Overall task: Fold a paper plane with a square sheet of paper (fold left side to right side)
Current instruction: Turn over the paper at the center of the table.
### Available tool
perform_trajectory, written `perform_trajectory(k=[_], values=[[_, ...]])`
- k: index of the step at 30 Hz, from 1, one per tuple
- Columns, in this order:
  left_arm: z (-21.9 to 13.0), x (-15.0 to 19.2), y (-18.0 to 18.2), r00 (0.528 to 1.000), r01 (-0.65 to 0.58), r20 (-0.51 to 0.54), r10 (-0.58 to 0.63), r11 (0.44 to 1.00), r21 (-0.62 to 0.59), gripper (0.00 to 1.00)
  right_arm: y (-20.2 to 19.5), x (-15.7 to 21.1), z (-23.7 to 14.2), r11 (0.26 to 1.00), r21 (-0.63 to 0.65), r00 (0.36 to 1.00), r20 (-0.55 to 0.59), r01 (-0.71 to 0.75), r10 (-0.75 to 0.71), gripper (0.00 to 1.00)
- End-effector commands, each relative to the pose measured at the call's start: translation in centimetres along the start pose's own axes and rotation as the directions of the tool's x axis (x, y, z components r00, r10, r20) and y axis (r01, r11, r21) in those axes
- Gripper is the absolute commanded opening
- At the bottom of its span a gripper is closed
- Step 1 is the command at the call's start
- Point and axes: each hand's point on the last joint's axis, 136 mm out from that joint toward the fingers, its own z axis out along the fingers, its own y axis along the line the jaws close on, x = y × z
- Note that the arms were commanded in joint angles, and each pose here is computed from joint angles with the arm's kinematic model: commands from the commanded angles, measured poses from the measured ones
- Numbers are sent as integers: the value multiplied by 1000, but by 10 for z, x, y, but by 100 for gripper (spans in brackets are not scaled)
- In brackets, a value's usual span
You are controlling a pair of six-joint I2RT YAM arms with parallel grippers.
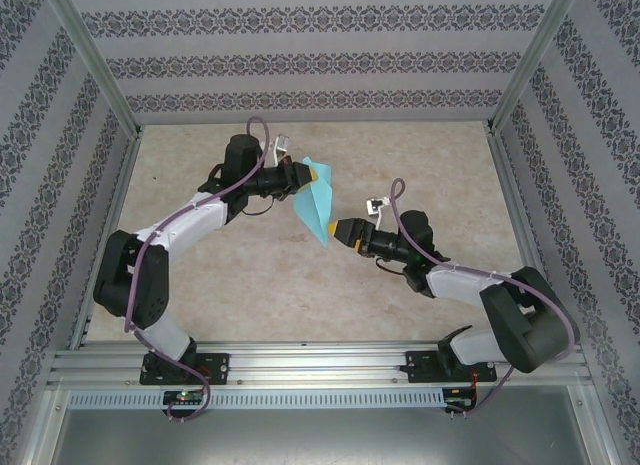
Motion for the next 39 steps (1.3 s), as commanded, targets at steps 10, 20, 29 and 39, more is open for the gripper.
perform_trajectory(k=[10, 20, 29, 39], values=[[-9, 1, -51, 1000, -25, 7, 24, 990, 137, 7, 75, -27, 23, 960, -276, 999, 32, 44, -36, 90], [-10, 8, -56, 1000, -10, -15, 13, 983, 181, 7, 86, -33, 24, 952, -305, 999, 26, 25, -18, 80], [-8, 14, -44, 999, -10, -34, 15, 990, 142, 7, 77, -36, 19, 964, -266, 1000, 25, 0, 7, 63], [-5, 22, -31, 998, -4, -65, 12, 993, 122, 11, 61, -33, 22, 980, -196, 999, -2, -36, 36, 42]])
